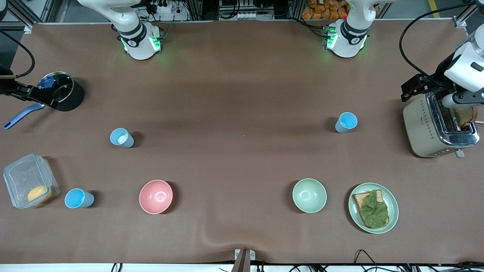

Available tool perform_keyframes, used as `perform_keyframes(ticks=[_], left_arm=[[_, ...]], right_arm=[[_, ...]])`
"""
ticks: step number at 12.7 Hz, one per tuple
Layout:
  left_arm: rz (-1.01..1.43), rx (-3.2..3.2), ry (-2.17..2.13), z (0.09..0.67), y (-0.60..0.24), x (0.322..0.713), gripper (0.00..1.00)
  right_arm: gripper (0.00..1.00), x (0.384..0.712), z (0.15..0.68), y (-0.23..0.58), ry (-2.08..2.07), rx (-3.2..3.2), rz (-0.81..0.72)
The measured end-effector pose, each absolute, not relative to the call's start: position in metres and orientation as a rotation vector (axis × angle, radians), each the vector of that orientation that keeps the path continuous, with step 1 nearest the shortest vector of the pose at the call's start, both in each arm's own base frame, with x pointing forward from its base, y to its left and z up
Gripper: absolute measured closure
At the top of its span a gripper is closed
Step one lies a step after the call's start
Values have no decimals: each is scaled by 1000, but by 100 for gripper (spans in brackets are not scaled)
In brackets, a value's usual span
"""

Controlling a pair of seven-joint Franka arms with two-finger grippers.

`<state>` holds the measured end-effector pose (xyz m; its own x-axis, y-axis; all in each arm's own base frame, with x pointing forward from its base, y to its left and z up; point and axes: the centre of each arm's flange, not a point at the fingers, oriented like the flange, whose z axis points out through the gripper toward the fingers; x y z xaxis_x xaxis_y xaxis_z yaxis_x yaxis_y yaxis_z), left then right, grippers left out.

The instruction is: Stack blue cups with both arms

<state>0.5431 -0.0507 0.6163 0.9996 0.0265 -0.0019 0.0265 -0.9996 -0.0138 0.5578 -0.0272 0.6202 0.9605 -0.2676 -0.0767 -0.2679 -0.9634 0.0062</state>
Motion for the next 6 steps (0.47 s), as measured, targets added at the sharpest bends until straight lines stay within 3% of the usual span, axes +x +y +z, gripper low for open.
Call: perform_keyframes(ticks=[6], left_arm=[[2,-3127,-71,617,-51,543,0]], right_arm=[[0,556,619,-27,424,-3106,152]])
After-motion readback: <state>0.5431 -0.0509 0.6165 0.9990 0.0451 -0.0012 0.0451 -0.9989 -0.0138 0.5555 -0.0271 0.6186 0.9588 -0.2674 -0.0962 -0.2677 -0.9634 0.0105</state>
